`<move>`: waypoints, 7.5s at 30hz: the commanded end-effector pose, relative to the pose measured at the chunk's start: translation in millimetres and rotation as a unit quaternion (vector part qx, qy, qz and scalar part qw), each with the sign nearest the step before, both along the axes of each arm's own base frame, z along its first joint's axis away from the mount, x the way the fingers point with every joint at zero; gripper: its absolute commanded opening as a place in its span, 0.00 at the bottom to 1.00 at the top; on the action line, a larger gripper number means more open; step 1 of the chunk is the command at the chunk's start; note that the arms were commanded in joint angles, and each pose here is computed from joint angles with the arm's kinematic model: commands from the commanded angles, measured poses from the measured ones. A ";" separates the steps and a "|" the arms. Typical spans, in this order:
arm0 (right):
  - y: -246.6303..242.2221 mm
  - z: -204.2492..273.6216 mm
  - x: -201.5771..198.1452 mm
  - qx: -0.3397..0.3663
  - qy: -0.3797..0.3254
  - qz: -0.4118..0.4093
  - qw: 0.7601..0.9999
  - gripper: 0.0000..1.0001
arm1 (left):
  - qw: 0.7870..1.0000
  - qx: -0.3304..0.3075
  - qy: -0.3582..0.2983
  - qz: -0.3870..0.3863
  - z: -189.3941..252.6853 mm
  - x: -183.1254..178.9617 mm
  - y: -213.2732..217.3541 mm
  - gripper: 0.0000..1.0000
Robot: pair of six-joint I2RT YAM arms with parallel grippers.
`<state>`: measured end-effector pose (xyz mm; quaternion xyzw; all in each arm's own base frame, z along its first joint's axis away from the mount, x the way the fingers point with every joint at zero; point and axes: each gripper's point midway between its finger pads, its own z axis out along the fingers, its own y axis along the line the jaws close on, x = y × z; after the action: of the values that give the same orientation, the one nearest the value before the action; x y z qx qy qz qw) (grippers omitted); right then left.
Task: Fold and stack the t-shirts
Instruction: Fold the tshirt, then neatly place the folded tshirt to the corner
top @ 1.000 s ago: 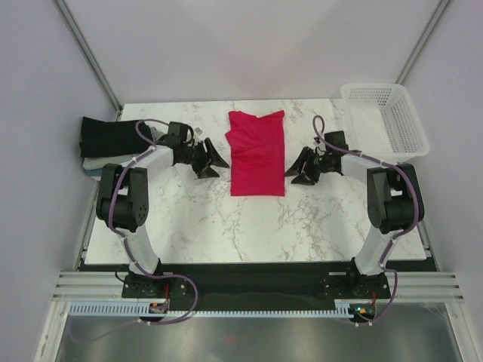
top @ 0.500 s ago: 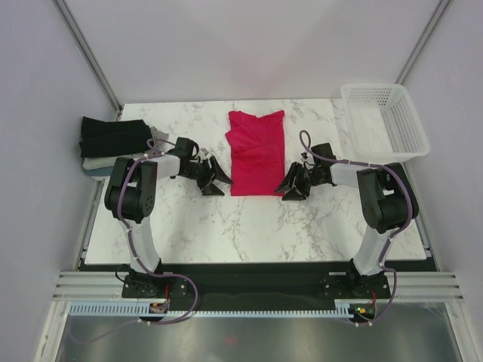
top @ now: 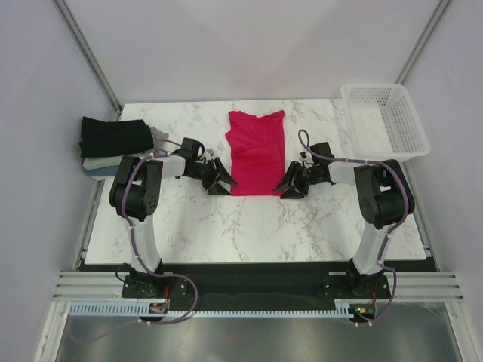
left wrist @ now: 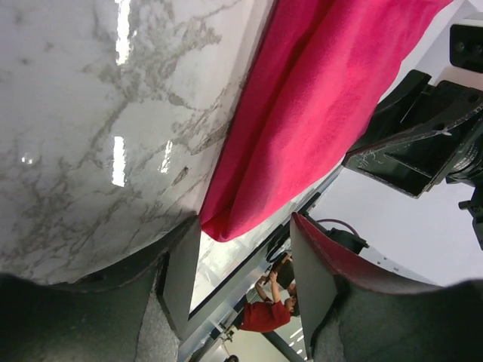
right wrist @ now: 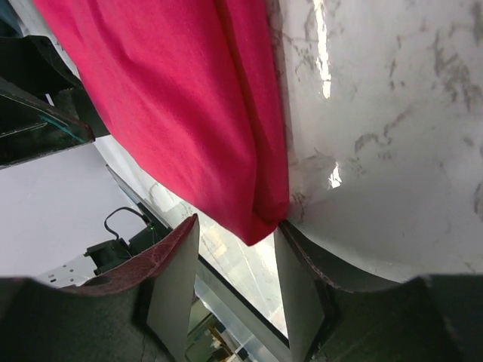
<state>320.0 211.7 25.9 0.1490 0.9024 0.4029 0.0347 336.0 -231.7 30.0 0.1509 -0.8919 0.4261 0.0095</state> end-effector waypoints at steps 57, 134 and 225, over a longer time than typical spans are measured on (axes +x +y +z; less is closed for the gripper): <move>14.6 129.0 75.1 0.001 -0.227 0.006 0.974 0.00 | 0.977 -0.006 -0.215 0.007 146.1 72.7 -9.8 0.02; 1.5 64.7 205.2 -0.031 -0.282 -0.001 0.959 0.62 | 0.951 -0.047 -0.299 -0.068 60.9 182.8 -23.7 0.02; -183.2 161.4 41.6 -0.124 -0.340 -0.204 0.910 0.78 | 0.636 0.719 -0.269 -0.071 218.6 185.6 437.7 0.05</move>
<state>355.8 30.1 175.5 0.1871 0.8374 0.2932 0.4217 538.5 199.6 212.2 -0.1050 -0.9005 -0.3090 -0.2875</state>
